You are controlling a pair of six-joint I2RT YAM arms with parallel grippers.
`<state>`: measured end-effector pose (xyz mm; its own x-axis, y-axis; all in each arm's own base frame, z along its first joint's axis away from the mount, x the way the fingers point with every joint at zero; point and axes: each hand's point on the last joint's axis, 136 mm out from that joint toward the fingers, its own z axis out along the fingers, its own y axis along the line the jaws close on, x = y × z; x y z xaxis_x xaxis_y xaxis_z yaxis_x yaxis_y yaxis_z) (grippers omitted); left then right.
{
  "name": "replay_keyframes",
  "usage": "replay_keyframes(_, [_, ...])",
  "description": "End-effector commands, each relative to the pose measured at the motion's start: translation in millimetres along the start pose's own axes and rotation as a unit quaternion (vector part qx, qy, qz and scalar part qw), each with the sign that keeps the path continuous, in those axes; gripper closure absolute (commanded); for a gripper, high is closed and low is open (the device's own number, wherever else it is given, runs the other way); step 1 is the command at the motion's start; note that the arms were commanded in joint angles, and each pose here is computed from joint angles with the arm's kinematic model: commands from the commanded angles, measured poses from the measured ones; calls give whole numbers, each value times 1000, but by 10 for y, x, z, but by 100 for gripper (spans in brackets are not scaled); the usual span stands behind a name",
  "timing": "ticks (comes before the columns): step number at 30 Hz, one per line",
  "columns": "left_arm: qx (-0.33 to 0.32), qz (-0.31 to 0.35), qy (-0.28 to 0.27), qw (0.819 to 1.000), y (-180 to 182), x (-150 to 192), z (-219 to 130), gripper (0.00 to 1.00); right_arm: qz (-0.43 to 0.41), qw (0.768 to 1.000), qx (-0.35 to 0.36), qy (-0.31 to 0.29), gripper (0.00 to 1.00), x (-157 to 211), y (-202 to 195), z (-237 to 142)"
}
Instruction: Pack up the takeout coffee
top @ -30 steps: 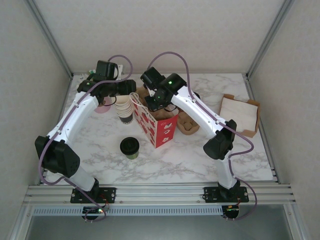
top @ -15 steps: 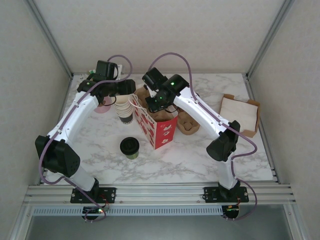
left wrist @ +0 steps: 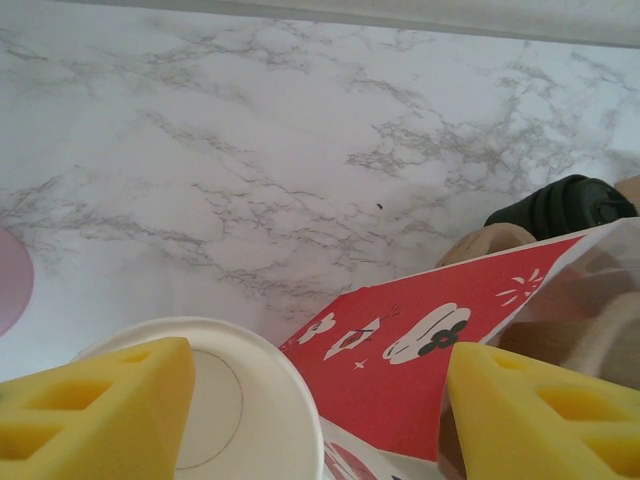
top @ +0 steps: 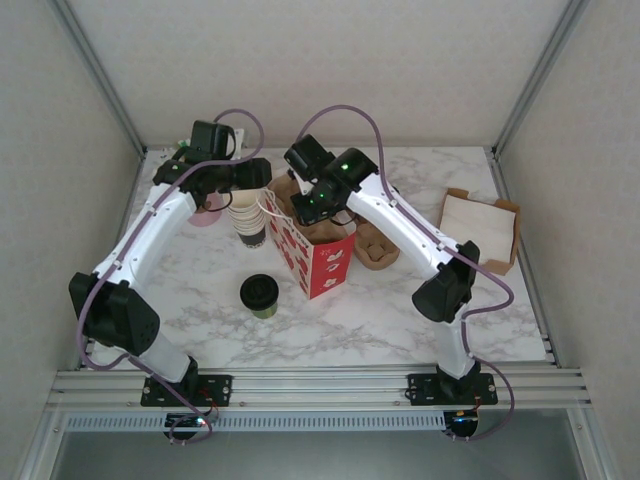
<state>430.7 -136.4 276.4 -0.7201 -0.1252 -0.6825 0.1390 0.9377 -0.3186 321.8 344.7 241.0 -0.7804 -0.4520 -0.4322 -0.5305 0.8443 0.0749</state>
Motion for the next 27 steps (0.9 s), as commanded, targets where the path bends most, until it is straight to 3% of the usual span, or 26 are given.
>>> replay_keyframes(1, [13, -2, -32, 999, -46, -136, -176, 32, -6, 999, 10, 34, 76, 91, 9, 121])
replay_keyframes(27, [3, -11, -66, 998, 40, -207, -369, 30, -16, 991, 41, 124, 76, 410, 30, 783])
